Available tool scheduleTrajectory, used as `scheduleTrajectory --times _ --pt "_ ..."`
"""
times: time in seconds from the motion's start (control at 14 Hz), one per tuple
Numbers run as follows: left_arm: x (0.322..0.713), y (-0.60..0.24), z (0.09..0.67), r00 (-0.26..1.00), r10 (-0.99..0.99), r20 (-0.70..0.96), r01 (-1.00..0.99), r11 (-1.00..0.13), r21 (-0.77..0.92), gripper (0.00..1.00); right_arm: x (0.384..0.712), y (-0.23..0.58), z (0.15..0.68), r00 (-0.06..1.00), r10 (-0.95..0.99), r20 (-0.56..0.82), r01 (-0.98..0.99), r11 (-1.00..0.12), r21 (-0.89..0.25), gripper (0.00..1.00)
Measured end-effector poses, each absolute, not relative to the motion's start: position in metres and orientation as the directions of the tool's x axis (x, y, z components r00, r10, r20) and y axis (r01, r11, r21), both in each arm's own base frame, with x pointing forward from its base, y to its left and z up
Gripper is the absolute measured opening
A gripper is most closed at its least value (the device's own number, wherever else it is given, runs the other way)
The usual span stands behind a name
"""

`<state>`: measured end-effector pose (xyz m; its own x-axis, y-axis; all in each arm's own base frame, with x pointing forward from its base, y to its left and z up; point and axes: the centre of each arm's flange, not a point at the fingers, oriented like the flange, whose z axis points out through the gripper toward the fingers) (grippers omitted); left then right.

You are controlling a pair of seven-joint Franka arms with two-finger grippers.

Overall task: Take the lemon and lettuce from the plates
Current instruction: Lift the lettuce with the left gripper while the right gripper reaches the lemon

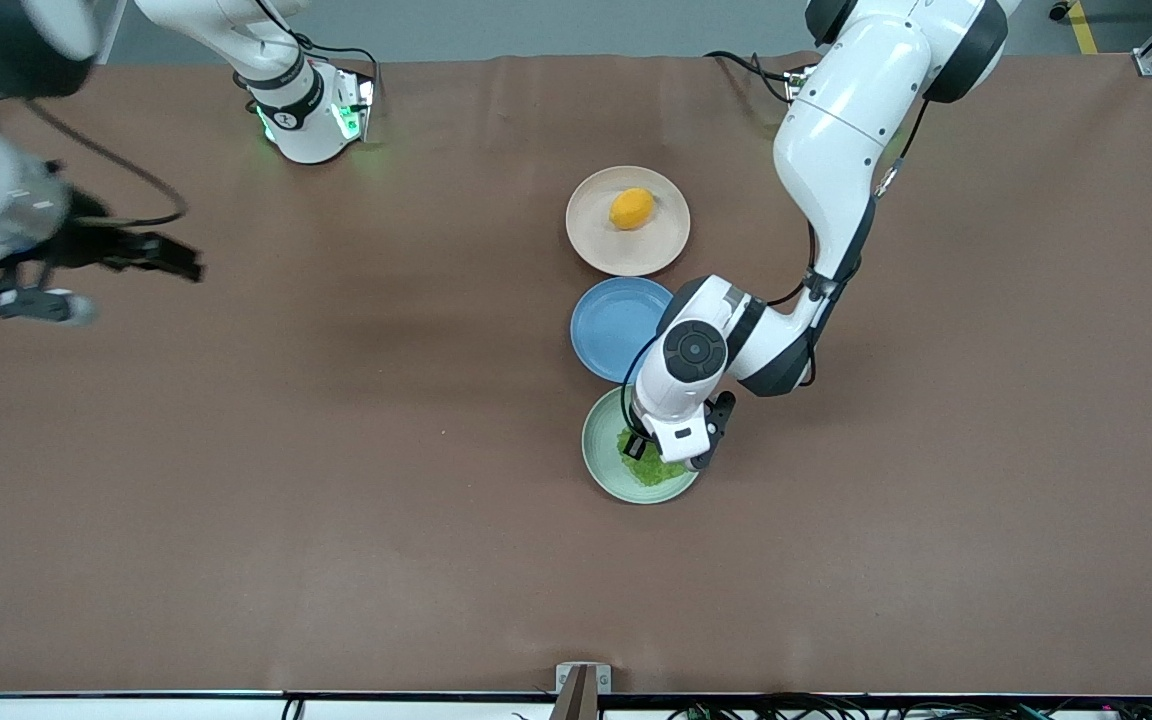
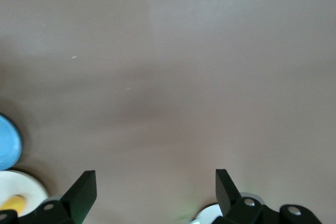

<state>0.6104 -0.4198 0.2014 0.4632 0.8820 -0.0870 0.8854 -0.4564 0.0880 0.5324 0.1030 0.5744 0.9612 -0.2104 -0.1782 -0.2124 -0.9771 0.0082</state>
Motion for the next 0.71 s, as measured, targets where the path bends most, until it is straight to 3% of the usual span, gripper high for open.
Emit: scheduleTrajectory --times 0.36,0.71 --pt "0.623 -0.421 0.245 0.46 0.883 -0.091 0.882 -0.444 0.154 0.05 0.451 0.296 0.561 0.902 -0.416 -0.118 -0.415 -0.909 0.038 1.0" --pt "0.637 -0.368 0.338 0.403 0.913 -0.069 0.912 -0.394 0.109 0.05 0.36 0.425 0.495 0.863 -0.497 -0.093 -0.499 -0.867 0.0 1.0"
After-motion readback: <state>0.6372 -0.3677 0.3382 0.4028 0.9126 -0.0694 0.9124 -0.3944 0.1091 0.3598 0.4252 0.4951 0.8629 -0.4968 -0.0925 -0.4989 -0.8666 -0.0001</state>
